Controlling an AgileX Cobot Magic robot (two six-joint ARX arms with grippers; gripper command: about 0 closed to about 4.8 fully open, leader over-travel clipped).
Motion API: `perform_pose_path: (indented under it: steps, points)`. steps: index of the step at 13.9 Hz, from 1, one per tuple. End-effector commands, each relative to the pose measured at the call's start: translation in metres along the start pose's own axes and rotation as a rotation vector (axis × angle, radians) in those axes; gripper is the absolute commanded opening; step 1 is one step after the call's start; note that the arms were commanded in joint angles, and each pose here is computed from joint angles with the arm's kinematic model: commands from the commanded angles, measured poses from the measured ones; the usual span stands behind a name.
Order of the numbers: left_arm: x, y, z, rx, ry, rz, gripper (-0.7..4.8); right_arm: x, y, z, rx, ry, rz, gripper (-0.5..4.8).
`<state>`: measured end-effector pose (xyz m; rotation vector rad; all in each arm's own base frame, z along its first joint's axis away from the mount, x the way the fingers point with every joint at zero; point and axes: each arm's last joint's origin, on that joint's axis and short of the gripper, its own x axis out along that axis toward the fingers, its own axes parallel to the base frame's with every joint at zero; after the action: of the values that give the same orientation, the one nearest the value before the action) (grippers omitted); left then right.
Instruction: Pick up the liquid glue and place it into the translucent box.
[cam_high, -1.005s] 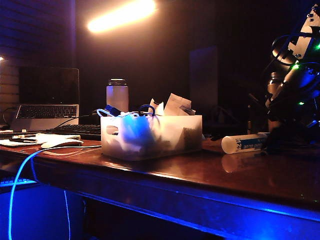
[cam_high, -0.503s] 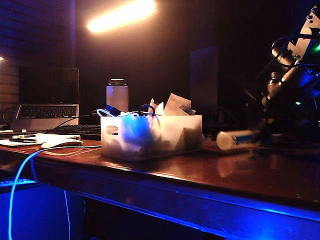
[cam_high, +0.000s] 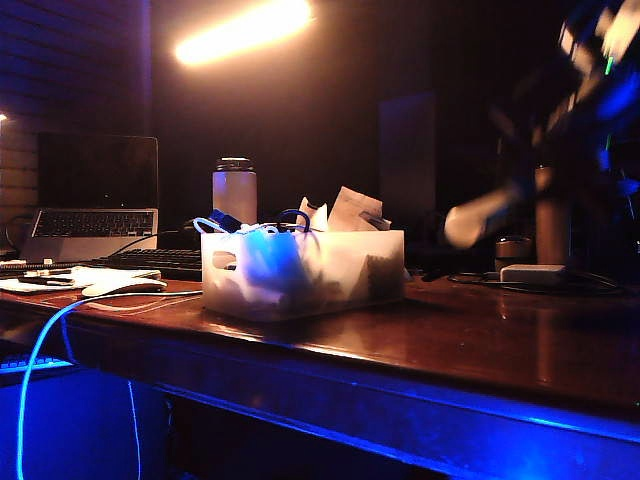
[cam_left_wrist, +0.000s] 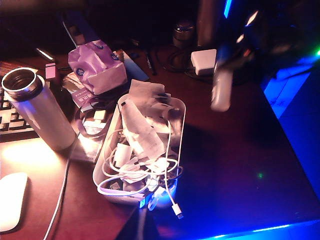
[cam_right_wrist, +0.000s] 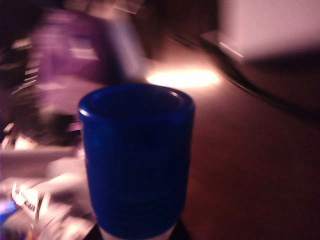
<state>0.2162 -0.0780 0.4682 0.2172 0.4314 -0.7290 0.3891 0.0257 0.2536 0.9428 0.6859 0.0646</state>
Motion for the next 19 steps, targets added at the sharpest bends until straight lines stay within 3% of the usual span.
perform_pose_path:
  steps: [1,5,8,13,19]
  points:
    - [-0.003,-0.002,0.005,0.022,-0.064,-0.055,-0.05,-0.03,0.028,0.008,-0.254,-0.1,0.112,0.94]
    - [-0.003,-0.003,0.009,0.009,-0.115,-0.134,-0.05,-0.073,0.057,0.008,-0.613,-0.212,0.185,0.94]
    - [-0.004,-0.004,0.009,0.006,-0.108,-0.136,-0.05,-0.082,0.076,-0.007,-0.769,-0.22,0.237,0.94]
    - [-0.007,-0.006,0.006,-0.006,-0.085,-0.145,-0.05,-0.076,0.103,-0.039,-0.833,-0.22,0.322,0.94]
    - [-0.008,-0.007,0.005,-0.007,-0.087,-0.167,-0.05,-0.05,0.122,-0.066,-0.765,-0.233,0.429,0.94]
